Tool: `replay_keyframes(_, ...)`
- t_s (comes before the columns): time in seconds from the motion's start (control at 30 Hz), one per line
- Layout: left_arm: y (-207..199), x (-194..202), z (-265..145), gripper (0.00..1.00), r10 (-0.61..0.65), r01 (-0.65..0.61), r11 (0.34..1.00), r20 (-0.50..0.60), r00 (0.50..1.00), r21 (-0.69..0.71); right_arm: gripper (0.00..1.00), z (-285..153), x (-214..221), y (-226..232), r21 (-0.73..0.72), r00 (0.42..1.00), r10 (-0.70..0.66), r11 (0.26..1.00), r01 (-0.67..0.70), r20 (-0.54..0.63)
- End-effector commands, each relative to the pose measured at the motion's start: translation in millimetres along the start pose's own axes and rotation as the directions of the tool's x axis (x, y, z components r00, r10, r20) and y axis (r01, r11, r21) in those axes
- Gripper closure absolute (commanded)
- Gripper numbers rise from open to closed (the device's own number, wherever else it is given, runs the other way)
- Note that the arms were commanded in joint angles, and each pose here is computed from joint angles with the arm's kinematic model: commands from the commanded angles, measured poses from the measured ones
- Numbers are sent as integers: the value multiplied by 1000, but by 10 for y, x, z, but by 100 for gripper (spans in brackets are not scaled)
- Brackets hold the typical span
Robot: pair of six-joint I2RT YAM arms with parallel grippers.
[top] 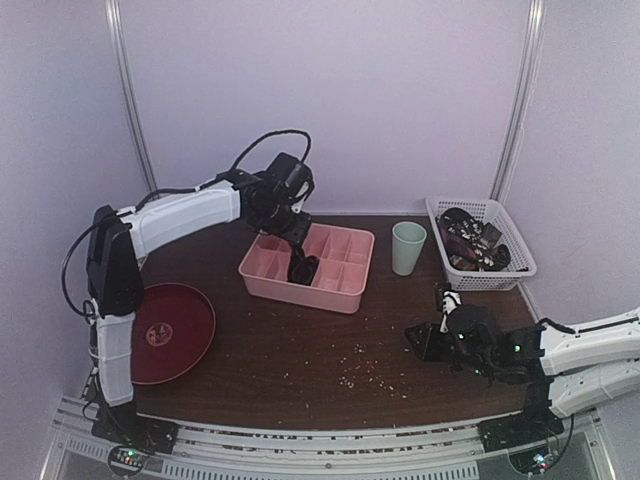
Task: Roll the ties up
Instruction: Place the tie in the storage box, then adjust the tie in the storage box.
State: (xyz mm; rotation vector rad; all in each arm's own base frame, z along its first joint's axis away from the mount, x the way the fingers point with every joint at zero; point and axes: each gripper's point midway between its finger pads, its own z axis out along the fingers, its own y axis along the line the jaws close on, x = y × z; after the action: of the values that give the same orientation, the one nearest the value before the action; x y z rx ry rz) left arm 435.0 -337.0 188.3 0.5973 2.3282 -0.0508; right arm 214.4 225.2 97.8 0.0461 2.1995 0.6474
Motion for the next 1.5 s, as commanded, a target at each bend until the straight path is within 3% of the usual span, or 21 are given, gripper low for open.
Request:
replay_keyframes(0.0,205,136,-83,63,-50,50,998,-25,998,-35,73,5,-95,89,-19,1000,9,1000,-9,26)
replay_keyframes(0.1,212,234,-52,68,-54,53,998,-42,998,-28,73,5,-84,74,-15,1000,11,1000,-11,23)
replay_keyframes(0.2,142,287,1,57,-58,59,998,-44,997,17,73,-3,-86,67,-15,1000,11,1000,-11,26)
replay_keyframes(0.47,-43,286,90,49,-66,71,988,-42,997,134,73,7,-84,63,-10,1000,7,1000,-7,25)
replay_keyframes(0.93,-141,381,317,50,-31,41,987,-69,997,157,73,16,-81,56,-7,1000,3,1000,-3,28)
replay_keyframes(1.07,-122,356,329,53,-27,36,989,-65,997,147,73,18,-85,55,-5,1000,3,1000,-3,30)
replay_keyframes(1.3,-193,323,376,70,-20,29,984,-55,998,174,73,25,-73,52,-4,1000,3,1000,-3,27)
replay_keyframes(1.47,-236,341,433,70,-14,26,982,-63,998,186,73,27,-71,48,-2,1000,2,1000,-2,26)
